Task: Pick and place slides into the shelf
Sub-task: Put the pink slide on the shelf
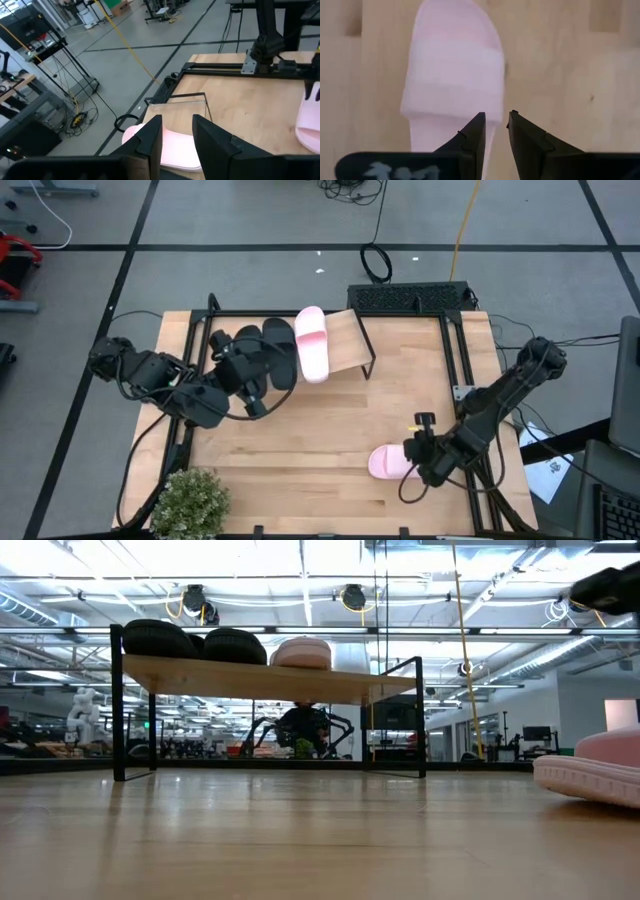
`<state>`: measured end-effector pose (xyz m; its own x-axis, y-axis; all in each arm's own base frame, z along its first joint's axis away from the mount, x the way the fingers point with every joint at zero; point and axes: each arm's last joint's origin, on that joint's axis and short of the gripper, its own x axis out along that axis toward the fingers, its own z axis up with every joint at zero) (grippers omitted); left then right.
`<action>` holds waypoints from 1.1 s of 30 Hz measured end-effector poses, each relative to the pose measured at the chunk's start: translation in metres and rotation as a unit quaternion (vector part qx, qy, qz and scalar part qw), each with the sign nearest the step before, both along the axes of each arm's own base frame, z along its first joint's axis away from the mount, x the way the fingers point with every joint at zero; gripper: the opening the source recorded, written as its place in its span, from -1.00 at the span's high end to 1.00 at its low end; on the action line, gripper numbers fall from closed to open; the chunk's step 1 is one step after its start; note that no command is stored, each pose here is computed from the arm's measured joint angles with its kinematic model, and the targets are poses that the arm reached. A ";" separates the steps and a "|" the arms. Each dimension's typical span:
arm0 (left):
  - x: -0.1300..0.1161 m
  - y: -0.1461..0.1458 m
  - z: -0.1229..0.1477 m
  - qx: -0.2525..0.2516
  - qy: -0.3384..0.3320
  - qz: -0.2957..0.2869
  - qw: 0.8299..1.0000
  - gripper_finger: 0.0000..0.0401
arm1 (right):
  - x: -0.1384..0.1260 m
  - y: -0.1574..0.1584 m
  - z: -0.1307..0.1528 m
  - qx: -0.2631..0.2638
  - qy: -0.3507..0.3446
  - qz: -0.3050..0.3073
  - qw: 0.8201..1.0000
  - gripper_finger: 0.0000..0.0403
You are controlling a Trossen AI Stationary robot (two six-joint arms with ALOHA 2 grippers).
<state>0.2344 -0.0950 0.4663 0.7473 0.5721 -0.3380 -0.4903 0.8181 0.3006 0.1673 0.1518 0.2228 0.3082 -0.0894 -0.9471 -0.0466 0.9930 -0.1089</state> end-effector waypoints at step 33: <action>0.001 0.000 0.001 -0.026 -0.024 0.010 0.999 0.44 | 0.008 -0.004 -0.005 0.049 0.008 -0.030 0.998 0.63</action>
